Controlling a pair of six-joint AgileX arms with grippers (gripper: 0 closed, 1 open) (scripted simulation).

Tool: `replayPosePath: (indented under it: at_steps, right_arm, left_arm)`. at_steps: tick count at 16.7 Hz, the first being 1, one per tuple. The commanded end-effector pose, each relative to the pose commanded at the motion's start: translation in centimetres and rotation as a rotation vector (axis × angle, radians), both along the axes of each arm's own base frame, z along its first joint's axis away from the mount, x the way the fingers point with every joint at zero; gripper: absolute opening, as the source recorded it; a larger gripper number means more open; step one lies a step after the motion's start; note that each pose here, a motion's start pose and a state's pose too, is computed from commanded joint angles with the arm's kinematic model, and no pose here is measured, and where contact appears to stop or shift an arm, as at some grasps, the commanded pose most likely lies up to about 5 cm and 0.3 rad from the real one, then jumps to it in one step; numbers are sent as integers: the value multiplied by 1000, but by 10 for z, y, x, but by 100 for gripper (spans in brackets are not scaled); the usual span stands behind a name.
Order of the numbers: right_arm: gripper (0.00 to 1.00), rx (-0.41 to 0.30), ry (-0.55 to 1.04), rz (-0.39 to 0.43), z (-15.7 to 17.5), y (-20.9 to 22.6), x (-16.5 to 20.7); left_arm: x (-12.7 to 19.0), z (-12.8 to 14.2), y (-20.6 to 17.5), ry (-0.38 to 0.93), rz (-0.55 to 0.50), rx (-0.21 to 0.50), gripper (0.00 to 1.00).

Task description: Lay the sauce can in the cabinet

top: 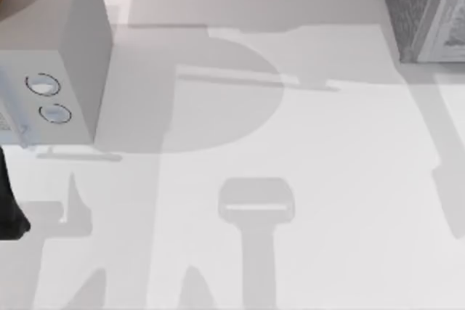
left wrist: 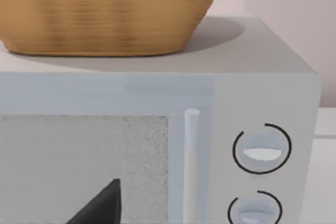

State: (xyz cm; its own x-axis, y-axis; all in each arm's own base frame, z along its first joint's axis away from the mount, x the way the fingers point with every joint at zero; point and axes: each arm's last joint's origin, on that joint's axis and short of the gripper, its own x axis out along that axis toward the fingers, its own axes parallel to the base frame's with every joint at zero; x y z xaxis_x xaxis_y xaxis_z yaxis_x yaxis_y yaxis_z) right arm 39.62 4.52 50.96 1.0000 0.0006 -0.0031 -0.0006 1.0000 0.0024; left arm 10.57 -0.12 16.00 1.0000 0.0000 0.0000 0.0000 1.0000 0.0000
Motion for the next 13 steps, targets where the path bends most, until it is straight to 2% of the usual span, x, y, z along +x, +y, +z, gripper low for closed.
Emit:
replayPosePath:
  at_steps: [7,13]
  right_arm:
    - [98,0,0,0,0,0,0]
    - [100,0,0,0,0,0,0]
  left_arm:
    - [0,0,0,0,0,0,100]
    - [0,0,0,0,0,0,100]
